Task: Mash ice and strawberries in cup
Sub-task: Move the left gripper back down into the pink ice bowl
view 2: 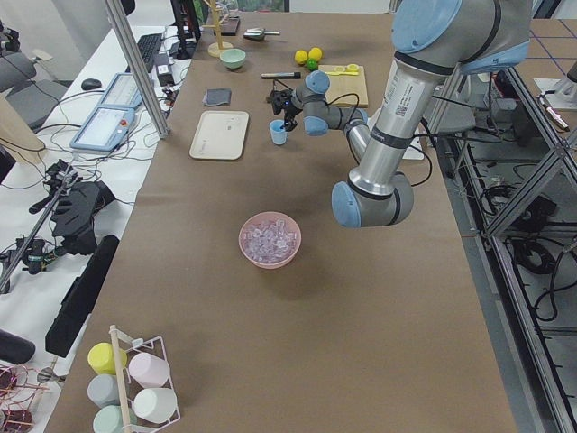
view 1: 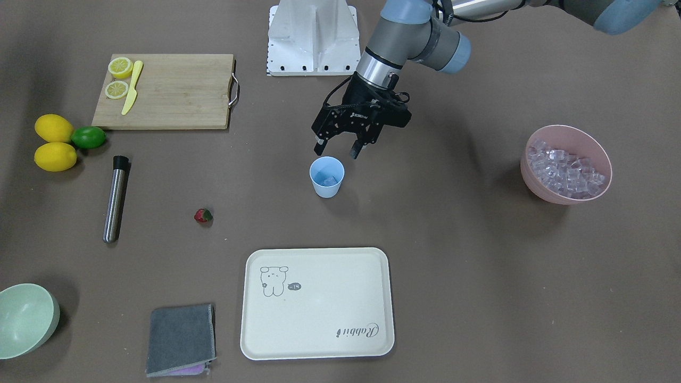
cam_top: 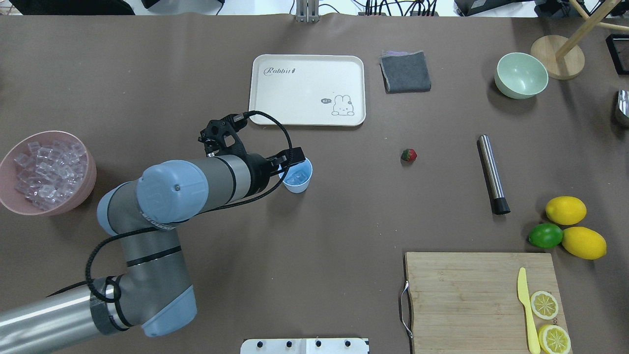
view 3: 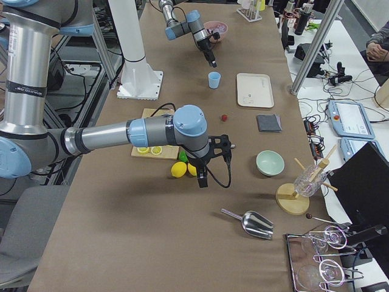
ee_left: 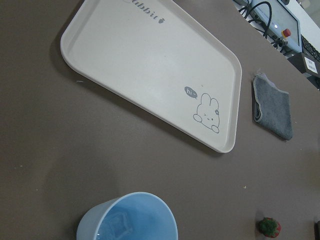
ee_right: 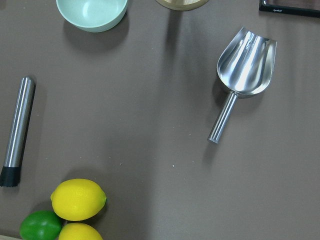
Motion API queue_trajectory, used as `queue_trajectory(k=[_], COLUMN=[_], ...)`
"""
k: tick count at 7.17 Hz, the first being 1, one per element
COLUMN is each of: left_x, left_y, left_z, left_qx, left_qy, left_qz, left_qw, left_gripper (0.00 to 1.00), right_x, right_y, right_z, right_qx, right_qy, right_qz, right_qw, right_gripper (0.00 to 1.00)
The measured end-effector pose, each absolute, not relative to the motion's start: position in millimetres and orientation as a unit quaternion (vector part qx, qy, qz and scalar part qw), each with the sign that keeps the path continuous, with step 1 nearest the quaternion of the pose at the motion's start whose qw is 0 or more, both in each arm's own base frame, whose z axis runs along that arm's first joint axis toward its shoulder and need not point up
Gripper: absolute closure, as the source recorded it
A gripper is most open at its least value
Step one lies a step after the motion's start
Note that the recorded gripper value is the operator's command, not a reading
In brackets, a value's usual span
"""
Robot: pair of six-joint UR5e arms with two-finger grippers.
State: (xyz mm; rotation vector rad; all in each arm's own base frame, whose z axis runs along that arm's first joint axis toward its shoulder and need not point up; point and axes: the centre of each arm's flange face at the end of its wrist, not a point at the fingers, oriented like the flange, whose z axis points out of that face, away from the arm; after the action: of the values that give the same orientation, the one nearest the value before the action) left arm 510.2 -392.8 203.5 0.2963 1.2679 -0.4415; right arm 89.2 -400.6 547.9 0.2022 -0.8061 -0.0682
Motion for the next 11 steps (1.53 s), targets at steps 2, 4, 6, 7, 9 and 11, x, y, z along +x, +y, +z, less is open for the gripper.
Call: queue_trajectory(k=[2,4,6,7,9,11], left_x=[448,362,281,246,206,192], left_y=[-393,-423,-443,-445,-434,-422], left_z=[229,288,358,390,451,509], left_qx=[0.139,0.138,0.153,0.156,0.161,0.166], left_qy=[0.538,0.495,0.451,0.435,0.410,0.407], left_qz=[-0.119,-0.032,0.053,0.079,0.115,0.126], left_qw=[0.823,0.857,0.878,0.884,0.890,0.889], left_gripper=[0.01,0.01,0.01,0.01,0.01,0.03], right_x=[89,89,89,89,89,89], right_y=[-400,-399,-397,-396,-396,-396], right_z=[548,549,551,552,552,552], right_qx=[0.098,0.097,0.096,0.096,0.096,0.096], right_qy=[-0.391,-0.392,-0.392,-0.392,-0.392,-0.392], right_qz=[-0.033,-0.033,-0.034,-0.034,-0.035,-0.035], right_qw=[0.914,0.914,0.914,0.914,0.914,0.914], right_gripper=[0.00,0.00,0.00,0.00,0.00,0.00])
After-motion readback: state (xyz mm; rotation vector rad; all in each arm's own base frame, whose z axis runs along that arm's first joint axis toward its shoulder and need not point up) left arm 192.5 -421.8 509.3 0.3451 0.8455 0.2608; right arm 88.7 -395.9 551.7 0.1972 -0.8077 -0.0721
